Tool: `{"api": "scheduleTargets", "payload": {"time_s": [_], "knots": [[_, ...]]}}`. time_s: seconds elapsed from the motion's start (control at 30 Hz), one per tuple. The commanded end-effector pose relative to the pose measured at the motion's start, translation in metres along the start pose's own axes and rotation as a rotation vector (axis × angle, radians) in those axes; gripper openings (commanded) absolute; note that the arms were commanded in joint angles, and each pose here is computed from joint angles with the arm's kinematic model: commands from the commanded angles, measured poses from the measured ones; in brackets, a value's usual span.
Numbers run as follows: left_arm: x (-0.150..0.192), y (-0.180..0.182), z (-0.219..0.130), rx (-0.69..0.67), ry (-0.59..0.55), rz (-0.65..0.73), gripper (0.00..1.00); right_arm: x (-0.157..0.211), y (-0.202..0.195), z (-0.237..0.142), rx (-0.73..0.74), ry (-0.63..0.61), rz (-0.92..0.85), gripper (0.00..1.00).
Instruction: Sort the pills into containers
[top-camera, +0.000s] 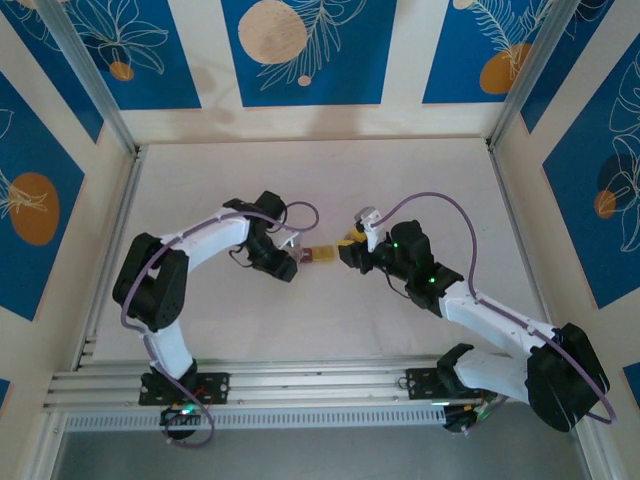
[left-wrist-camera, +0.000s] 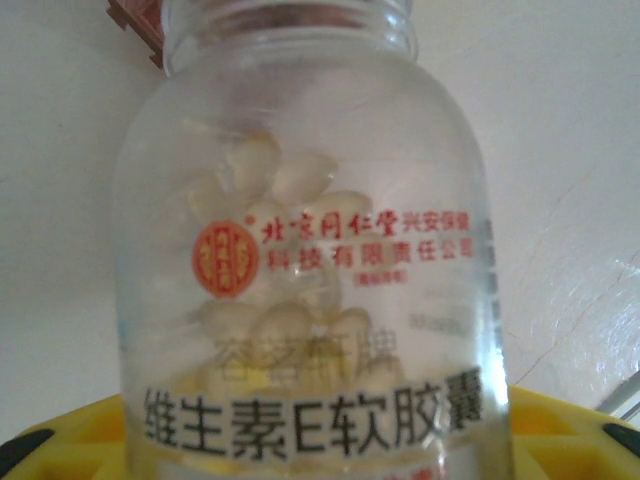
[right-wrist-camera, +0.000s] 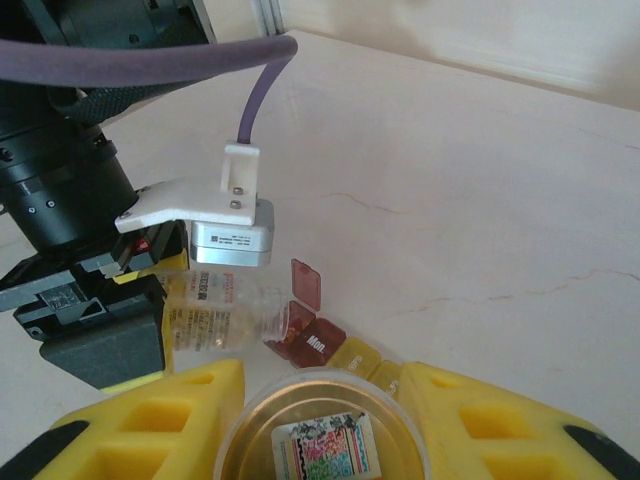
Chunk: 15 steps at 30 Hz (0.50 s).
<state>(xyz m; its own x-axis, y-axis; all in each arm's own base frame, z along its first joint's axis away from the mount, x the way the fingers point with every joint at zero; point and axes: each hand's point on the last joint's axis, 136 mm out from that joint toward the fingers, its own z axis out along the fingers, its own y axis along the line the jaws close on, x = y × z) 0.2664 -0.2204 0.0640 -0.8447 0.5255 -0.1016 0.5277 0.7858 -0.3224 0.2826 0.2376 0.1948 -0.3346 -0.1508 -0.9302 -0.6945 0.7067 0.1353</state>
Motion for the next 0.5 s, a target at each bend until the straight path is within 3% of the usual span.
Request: {"api": "scheduleTargets", "payload": {"time_s": [0.0,0.47], "knots": [[0.0050,0.0076,-0.0041,-0.011,0.054,-0.005,0.00,-0.0108,0.0038,-0.0047,-0.018,-0.028,0.006,0.00],[0.0017,0.0086,-0.0049,0.005,0.104,-0.007,0.00,-0.0111,0.0044,-0.0055,-0.018,-0.030,0.004,0.00]]}}
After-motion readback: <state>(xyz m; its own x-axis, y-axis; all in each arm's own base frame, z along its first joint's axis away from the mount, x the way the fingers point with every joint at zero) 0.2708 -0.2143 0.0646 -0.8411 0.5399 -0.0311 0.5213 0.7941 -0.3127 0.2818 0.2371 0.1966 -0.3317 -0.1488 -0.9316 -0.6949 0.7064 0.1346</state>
